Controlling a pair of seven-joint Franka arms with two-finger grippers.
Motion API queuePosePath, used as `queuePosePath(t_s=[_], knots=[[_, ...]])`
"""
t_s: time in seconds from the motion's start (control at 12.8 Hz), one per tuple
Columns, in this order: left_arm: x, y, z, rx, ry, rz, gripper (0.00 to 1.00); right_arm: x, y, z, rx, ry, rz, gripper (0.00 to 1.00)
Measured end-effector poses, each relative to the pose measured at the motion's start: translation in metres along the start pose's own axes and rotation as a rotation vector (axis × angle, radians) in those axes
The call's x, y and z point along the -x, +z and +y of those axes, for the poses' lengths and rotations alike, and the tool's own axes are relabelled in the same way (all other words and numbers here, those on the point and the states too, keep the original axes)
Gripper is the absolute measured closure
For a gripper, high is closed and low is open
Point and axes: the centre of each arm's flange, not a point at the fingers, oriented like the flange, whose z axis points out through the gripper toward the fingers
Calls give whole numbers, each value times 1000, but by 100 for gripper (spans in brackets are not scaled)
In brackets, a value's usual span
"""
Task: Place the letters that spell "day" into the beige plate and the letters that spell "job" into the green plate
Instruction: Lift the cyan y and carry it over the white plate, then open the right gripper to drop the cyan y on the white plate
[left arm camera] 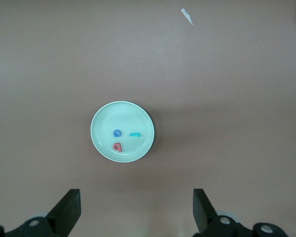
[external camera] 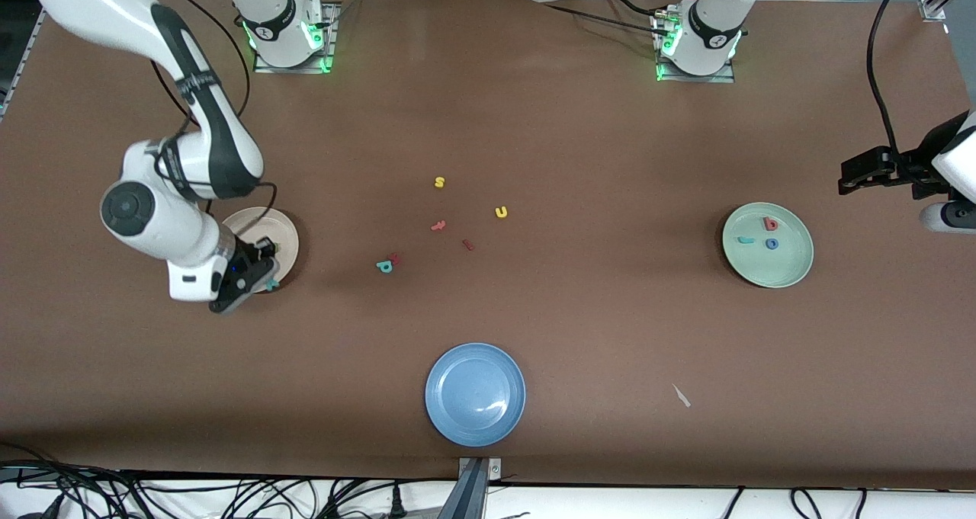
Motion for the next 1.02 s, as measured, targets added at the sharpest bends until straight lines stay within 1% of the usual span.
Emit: queuePosePath(t_s=[0.16,0.31,0.47,0.63,0.7,1.02], knots=[[0,0,0,0,0,0,0,40,-15,-5,-9,-4,-45,87],[0,0,0,0,0,0,0,66,-24,1,-12,1,-69,87],[0,0,0,0,0,0,0,80,-21,11,-16,0,-78,87],[0,0,0,0,0,0,0,83,-17,14,-19,3,-81,87],[0,0,0,0,0,0,0,83,-16,14,-21,3,-82,80],[0,0,1,0,1,0,0,83,-16,14,-21,3,-82,36]])
